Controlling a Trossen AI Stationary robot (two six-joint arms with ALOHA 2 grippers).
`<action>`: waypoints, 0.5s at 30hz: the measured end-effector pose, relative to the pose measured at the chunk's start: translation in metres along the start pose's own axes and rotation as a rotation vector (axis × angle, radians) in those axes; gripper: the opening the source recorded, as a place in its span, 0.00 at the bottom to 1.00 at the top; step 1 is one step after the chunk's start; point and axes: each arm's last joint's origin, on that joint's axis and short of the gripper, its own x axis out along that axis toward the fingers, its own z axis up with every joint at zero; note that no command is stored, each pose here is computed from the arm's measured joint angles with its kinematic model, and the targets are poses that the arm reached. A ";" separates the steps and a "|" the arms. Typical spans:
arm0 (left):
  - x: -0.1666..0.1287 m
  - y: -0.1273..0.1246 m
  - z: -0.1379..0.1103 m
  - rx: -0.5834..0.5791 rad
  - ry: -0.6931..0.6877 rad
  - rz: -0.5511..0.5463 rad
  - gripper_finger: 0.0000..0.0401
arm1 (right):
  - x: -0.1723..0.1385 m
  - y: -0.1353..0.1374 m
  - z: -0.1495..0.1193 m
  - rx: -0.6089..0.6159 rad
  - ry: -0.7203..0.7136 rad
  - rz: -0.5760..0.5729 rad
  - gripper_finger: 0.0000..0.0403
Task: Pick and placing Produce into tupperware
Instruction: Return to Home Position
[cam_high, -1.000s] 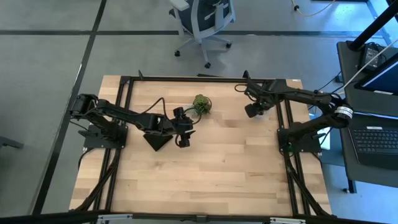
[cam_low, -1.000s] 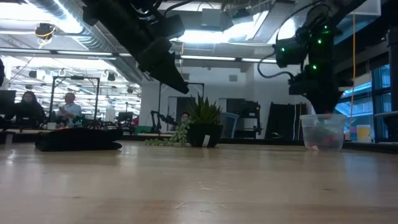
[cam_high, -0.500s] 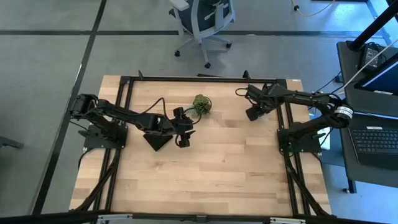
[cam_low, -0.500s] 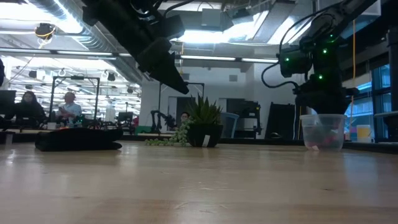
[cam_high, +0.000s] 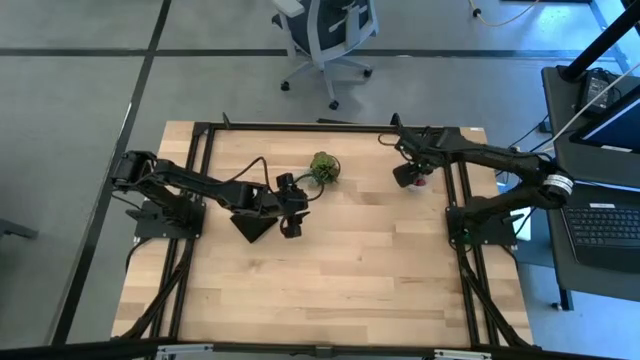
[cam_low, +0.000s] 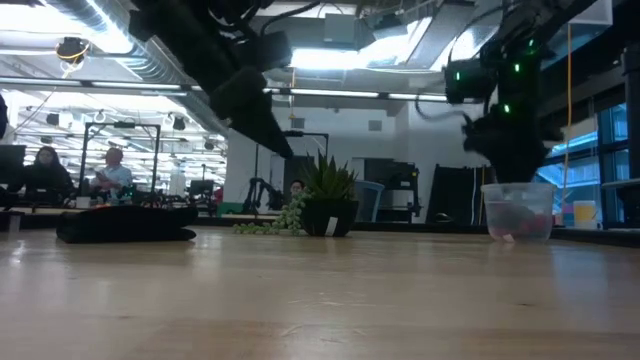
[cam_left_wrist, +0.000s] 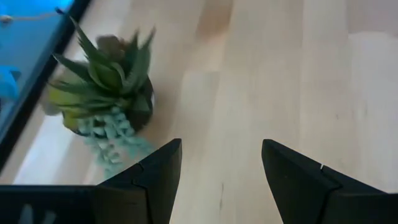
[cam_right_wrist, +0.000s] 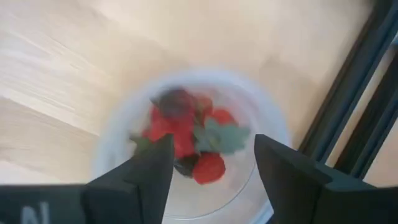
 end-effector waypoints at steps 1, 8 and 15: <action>-0.001 0.001 -0.001 0.001 0.014 -0.014 0.53 | -0.008 -0.001 0.002 -0.010 -0.033 0.016 0.56; 0.001 0.020 -0.012 -0.024 0.041 -0.152 0.53 | -0.060 -0.003 -0.007 -0.164 -0.351 0.169 0.56; -0.034 0.049 -0.031 -0.162 -0.192 -0.088 0.53 | -0.087 -0.009 -0.040 -0.272 -0.675 0.331 0.56</action>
